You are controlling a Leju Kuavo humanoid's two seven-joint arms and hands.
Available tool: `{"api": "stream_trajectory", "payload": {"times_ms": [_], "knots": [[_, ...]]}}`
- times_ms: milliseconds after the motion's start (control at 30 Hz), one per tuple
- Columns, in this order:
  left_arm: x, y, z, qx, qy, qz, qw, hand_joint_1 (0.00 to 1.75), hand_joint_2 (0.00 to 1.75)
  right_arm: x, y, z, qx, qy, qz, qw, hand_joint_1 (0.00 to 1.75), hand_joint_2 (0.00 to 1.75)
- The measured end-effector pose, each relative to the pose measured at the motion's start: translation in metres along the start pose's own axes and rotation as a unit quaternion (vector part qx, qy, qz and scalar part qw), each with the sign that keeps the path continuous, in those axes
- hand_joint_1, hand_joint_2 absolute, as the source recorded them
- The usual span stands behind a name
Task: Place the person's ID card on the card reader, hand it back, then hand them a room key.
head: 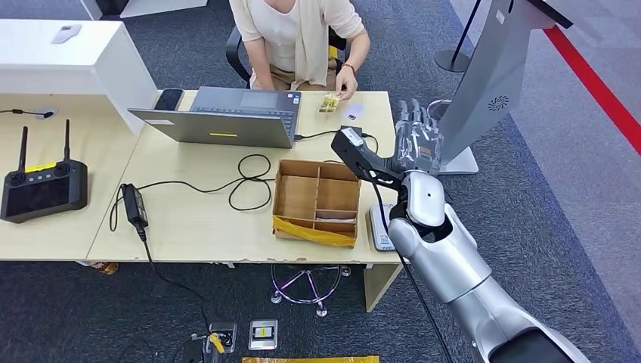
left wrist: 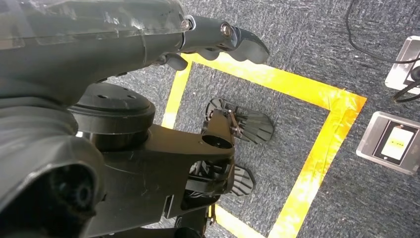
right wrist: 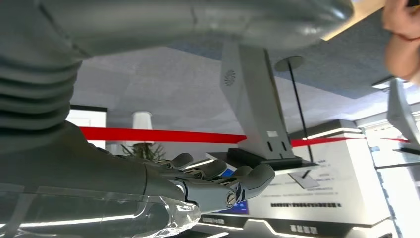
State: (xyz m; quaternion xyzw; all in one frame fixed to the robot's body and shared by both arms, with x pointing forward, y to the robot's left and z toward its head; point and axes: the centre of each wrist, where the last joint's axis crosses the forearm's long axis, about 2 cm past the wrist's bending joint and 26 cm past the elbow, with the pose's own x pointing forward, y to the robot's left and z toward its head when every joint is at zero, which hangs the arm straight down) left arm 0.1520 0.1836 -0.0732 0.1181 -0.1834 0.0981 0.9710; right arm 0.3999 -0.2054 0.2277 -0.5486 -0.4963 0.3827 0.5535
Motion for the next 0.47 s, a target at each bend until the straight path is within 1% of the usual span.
{"api": "stream_trajectory", "payload": {"times_ms": [100, 200, 333, 400, 467], "knots": [[-0.003, 0.001, 0.000, 0.001, 0.001, -0.001, 1.000, 0.00, 0.00, -0.020, 0.006, -0.001, 0.007, 0.026, 0.028, 0.999, 0.00, 0.00], [-0.009, 0.004, -0.001, 0.006, -0.001, -0.001, 1.000, 0.00, 0.00, -0.055, 0.008, -0.004, 0.013, 0.071, 0.061, 0.996, 0.00, 0.00], [-0.019, 0.010, -0.002, 0.014, 0.000, -0.001, 1.000, 0.00, 0.00, -0.115, -0.004, -0.008, 0.022, 0.144, 0.075, 0.987, 0.00, 0.00], [-0.022, 0.012, -0.003, 0.017, 0.000, -0.002, 1.000, 0.00, 0.00, -0.136, -0.013, -0.009, 0.015, 0.168, 0.076, 0.983, 0.00, 0.00], [-0.022, 0.013, -0.003, 0.018, 0.000, -0.002, 1.000, 0.00, 0.00, -0.148, -0.019, -0.009, 0.009, 0.183, 0.079, 0.980, 0.00, 0.00]]}}
